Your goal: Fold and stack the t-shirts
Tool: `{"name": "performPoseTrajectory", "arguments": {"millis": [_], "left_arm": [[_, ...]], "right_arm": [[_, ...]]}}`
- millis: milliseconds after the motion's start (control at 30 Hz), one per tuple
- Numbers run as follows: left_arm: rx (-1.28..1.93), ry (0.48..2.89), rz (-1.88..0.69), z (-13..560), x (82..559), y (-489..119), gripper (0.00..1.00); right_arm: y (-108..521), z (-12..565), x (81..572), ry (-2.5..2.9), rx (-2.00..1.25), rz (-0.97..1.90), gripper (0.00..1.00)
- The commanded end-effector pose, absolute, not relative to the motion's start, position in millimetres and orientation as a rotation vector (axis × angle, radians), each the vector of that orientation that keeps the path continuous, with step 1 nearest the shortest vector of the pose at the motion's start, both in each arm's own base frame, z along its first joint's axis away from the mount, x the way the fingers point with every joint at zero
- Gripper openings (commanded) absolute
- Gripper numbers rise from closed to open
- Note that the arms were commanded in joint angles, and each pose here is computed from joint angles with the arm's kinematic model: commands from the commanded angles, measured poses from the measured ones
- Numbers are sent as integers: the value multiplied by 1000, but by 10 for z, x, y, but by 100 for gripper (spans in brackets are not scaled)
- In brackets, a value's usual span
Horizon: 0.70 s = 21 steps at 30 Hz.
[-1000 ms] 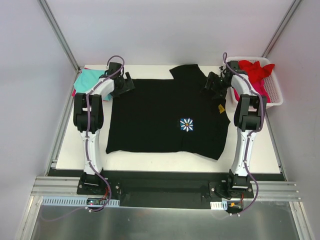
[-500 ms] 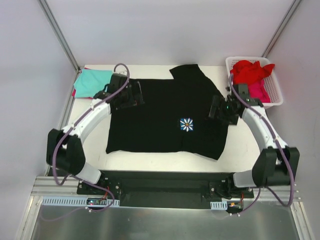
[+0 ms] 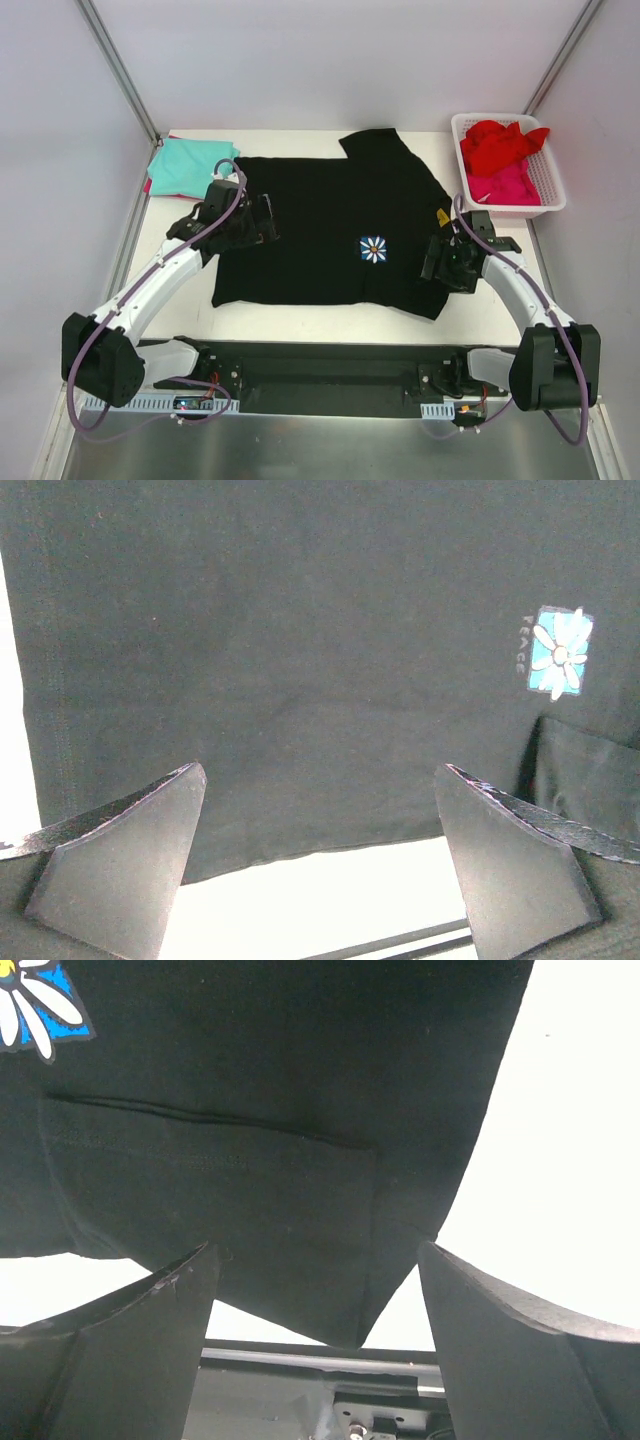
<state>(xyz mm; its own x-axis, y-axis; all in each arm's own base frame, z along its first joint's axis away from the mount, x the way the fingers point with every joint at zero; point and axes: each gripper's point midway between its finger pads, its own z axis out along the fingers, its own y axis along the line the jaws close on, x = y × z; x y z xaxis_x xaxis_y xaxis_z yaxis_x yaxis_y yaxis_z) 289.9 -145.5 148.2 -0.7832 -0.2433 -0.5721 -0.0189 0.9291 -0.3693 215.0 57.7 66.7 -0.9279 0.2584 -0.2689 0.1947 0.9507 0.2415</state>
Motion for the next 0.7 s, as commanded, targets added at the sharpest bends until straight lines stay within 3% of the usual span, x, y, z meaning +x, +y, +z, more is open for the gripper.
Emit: {"name": "performPoseTrajectory", "arguments": {"millis": [0, 233, 667], "left_arm": [[-208, 2420, -452, 1553, 2807, -1396, 99], [-200, 2420, -460, 1585, 2797, -1430, 99], [-191, 2422, -458, 1631, 2798, -1450, 99]], "right_arm": [[504, 726, 2268, 2728, 323, 263, 83], [514, 597, 2367, 2749, 348, 265, 73], [527, 425, 2387, 2785, 365, 265, 64]]}}
